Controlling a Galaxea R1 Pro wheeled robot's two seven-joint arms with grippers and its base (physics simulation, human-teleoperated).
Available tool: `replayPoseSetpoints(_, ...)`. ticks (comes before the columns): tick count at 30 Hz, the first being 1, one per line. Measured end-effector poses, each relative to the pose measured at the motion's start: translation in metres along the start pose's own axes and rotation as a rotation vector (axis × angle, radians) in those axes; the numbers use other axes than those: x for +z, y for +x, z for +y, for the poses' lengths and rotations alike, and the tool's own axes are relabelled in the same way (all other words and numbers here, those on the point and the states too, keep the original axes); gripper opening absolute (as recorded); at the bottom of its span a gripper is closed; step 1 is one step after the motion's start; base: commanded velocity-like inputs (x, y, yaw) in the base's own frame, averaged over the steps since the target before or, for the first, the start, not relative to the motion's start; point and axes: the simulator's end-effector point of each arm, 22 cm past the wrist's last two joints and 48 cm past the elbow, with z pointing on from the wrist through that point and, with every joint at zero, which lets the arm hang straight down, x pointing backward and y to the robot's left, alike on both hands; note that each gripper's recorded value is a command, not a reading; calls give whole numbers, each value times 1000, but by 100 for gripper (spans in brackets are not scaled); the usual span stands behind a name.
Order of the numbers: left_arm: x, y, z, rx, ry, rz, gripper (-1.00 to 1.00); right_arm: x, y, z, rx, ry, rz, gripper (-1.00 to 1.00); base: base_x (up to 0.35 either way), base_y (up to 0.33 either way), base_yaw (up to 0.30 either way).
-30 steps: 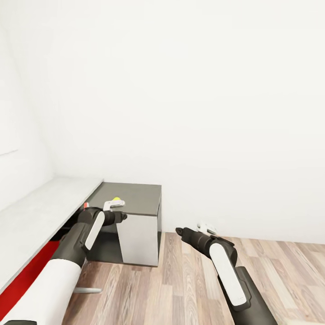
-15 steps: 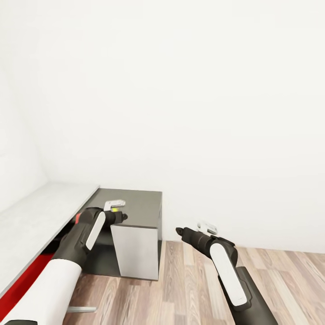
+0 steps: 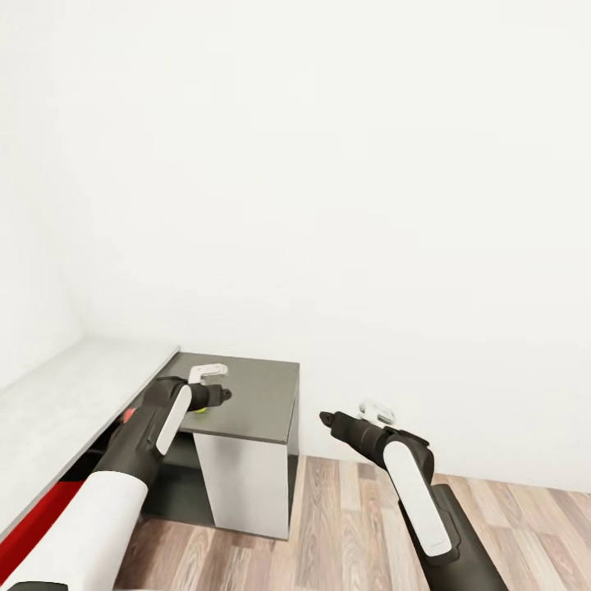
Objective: Put all the toys in the child's room - the three board games (two on the bed and one on the table), the two jigsaw puzzles on the table, and the tennis ball on the table - inside the toy box on the table in the child's room.
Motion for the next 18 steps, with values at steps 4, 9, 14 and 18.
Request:
replayPoseSetpoints(4, 0, -1, 8, 22, -35, -2, 100, -7, -4, 4, -28, -33, 8, 100, 330, -106, 6)
replayPoseSetpoints(9, -2, -2, 30, 43, -135, -7, 100, -13, -4, 18, -53, -141, 34, 100, 278, -96, 1)
replayPoseSetpoints(14, -4, -2, 39, 54, -202, -6, 100, -16, -5, 28, -56, -208, 35, 100, 65, -21, 0)
replayPoseSetpoints(18, -4, -2, 41, 56, -213, -3, 100, -17, -6, 28, -56, -213, 35, 100, 12, -4, 0)
